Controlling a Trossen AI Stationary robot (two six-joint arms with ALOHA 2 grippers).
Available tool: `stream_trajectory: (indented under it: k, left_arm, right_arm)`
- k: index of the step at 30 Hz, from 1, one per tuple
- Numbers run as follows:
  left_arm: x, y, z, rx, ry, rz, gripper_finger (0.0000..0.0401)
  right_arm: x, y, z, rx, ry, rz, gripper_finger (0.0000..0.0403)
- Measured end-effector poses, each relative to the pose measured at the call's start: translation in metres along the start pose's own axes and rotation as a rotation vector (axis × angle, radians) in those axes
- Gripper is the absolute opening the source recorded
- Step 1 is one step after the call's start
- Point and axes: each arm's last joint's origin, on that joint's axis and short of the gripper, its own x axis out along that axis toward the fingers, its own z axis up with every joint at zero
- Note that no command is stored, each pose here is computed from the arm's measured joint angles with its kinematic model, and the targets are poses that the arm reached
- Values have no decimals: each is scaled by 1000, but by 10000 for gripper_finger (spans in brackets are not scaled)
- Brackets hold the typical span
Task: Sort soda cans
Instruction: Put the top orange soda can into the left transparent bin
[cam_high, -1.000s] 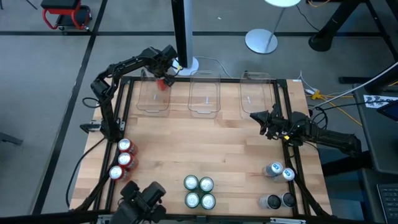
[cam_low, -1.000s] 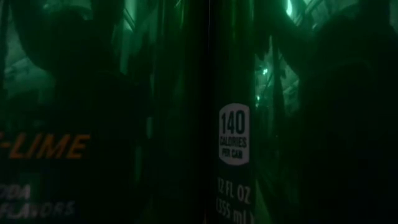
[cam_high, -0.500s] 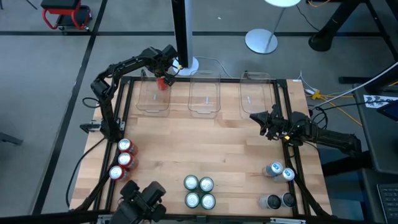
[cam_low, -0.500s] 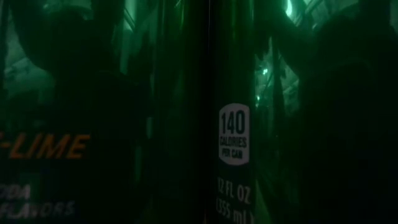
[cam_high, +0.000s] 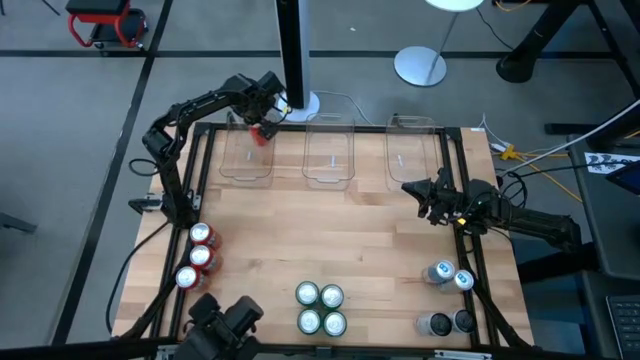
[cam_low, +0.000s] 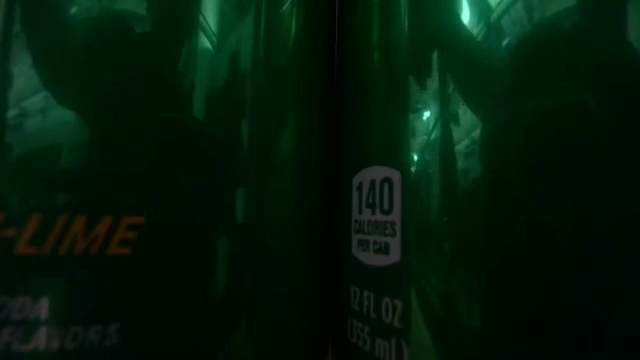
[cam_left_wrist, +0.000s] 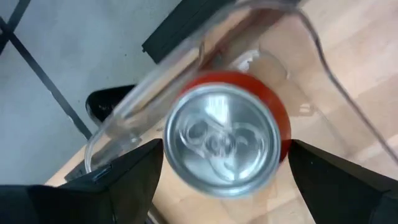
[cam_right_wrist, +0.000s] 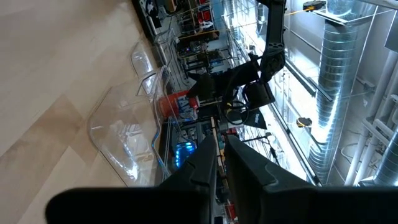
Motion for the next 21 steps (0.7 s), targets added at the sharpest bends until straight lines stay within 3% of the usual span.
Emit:
stream_trajectory:
  k: [10,16,21]
  left_arm:
    - [-38,2,-7,-2,-29,-13,331]
    - [-74,-7,-33,48,-26,-50,331]
    - [-105,-18,-60,-29,-20,-61,331]
  right_arm:
    - [0,0,0,-4,0,0,37]
    - [0,0,0,-5,0,0,37]
    - [0,0,0,-5,0,0,37]
